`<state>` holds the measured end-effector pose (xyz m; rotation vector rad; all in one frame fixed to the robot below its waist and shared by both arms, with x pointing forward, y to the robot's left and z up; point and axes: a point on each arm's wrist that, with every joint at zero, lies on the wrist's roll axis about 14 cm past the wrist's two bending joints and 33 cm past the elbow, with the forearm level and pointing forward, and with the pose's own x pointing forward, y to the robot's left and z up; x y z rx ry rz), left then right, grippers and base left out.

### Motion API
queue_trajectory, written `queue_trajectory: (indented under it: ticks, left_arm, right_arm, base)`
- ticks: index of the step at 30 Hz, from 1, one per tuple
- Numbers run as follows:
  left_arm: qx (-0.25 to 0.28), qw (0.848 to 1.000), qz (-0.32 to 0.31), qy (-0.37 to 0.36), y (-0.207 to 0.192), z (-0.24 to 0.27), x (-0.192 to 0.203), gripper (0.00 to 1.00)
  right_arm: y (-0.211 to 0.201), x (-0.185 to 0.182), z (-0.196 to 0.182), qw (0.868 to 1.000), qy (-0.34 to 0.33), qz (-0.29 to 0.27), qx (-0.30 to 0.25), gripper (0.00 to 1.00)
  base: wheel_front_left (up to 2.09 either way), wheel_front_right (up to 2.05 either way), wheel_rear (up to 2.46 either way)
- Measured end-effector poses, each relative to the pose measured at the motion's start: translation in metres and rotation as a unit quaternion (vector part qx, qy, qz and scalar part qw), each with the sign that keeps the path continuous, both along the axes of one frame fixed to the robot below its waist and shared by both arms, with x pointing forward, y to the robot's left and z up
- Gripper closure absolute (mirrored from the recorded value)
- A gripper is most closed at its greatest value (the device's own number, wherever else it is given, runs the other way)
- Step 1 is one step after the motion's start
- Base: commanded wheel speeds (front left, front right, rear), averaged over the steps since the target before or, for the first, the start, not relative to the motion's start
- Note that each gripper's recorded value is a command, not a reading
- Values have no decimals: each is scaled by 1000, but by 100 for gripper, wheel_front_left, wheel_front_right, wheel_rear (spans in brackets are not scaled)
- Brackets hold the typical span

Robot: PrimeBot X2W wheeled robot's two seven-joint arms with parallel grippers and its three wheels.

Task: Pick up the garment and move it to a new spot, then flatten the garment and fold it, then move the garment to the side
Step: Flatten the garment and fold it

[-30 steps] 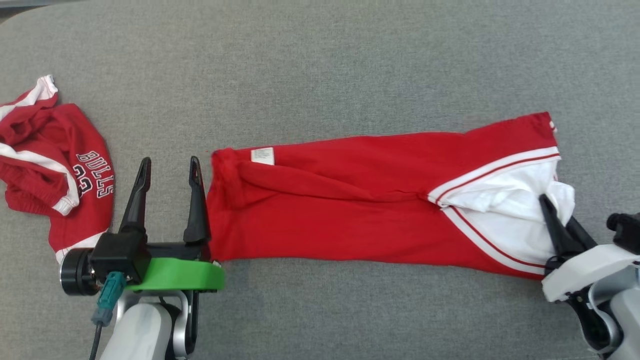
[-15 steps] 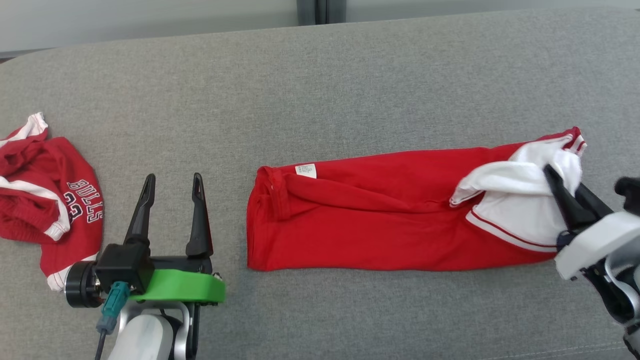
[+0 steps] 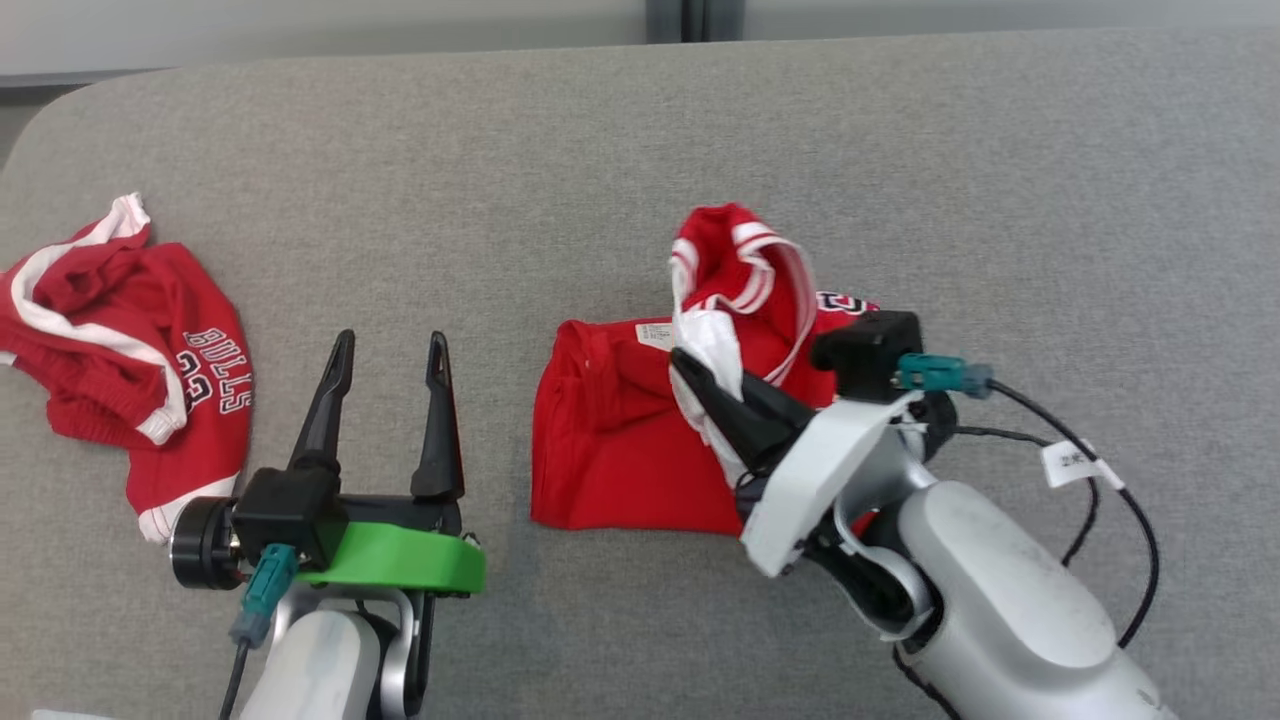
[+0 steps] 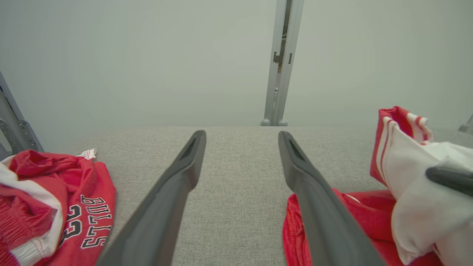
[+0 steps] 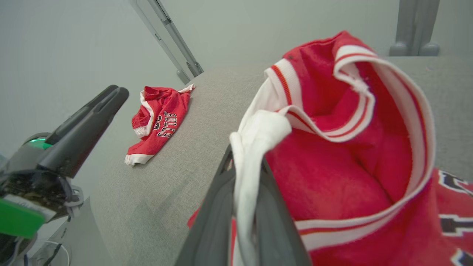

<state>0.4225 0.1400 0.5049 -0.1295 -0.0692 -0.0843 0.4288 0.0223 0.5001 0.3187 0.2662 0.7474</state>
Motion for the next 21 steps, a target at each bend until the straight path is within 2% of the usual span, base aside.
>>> queue_trajectory:
  ticks: [5,7,8,10,15,18,21]
  left_arm:
    - [-2,1000,8,8,4,-6,0,0]
    - [-1,1000,12,13,7,-9,1,0]
    - [-1,1000,15,17,9,-12,1,0]
    - [0,1000,19,21,11,-15,2,0]
    - [5,999,27,27,16,-20,3,0]
    - [5,999,26,25,16,-19,5,0]
    - [10,999,21,22,14,-18,7,0]
  right_arm:
    - [40,-7,-24,999,30,45,4,100]
    - [49,-8,-32,998,34,56,3,28]
    - [53,-8,-34,998,35,57,10,0]
    - [57,-5,-32,998,22,55,23,0]
    - [55,8,-1,995,-63,40,70,0]
    - [39,17,21,990,-108,22,85,0]
    - [1,35,42,984,-151,-29,85,0]
  base:
    - [0,0,0]
    - [0,0,0]
    - [0,0,0]
    - [0,0,0]
    - [0,0,0]
    - [0,0,0]
    - [0,0,0]
